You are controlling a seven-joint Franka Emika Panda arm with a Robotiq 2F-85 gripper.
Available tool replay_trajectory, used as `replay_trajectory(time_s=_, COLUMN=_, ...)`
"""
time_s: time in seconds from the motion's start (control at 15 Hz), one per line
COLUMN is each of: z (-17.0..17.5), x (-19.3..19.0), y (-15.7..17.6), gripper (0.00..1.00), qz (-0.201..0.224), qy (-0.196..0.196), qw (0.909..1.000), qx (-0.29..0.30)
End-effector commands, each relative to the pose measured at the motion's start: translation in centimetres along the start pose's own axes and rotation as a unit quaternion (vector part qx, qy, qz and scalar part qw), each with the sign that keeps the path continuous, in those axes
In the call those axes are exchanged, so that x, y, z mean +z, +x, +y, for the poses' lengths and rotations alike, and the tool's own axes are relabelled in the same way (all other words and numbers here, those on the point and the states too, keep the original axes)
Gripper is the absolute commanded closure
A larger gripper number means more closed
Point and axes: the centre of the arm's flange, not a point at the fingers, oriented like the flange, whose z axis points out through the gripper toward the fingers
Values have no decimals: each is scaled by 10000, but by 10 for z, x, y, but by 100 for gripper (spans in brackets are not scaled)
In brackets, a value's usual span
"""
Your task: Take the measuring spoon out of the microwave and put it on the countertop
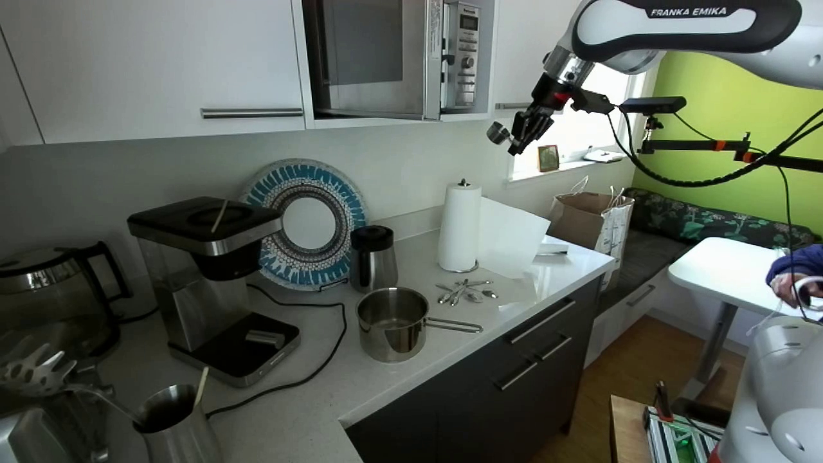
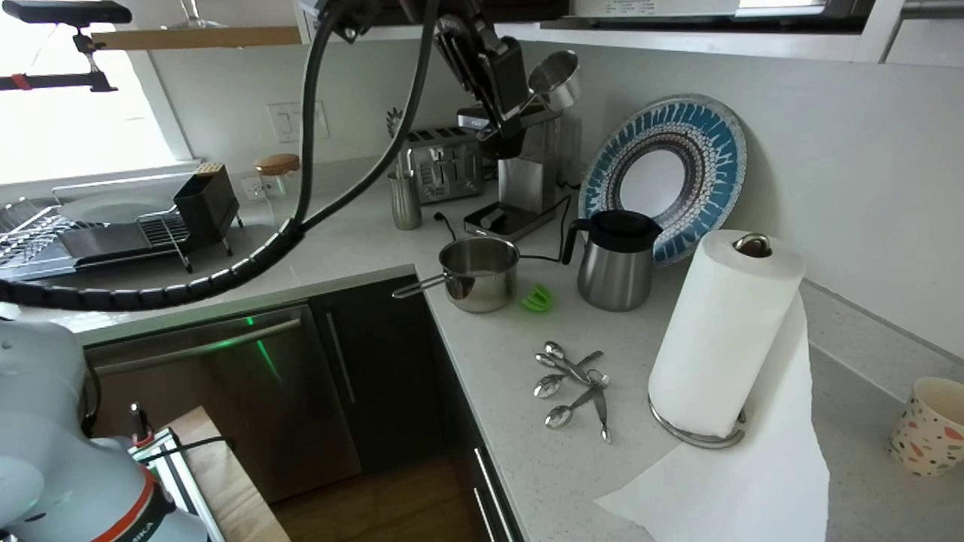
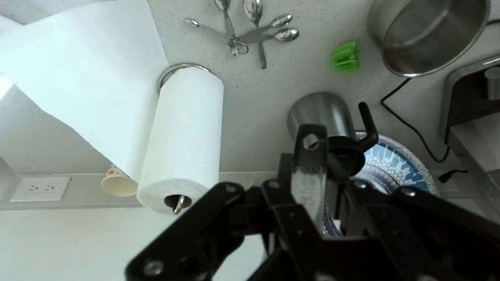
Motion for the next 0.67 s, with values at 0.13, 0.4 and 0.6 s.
replay_trajectory(time_s=0.13, z=-2, x=-1, y=3, gripper=77, qz=23, qy=-9, qw=10000, qx=-22)
replay_trajectory(time_s=0.4, z=-8, x=60, y=-6, gripper=94, qz=-362, qy=182, qw=9991, qx=95)
replay_trajectory(time_s=0.6, z=-10, x=133, y=-37, gripper=94, qz=-578, qy=68, qw=9973, qx=442)
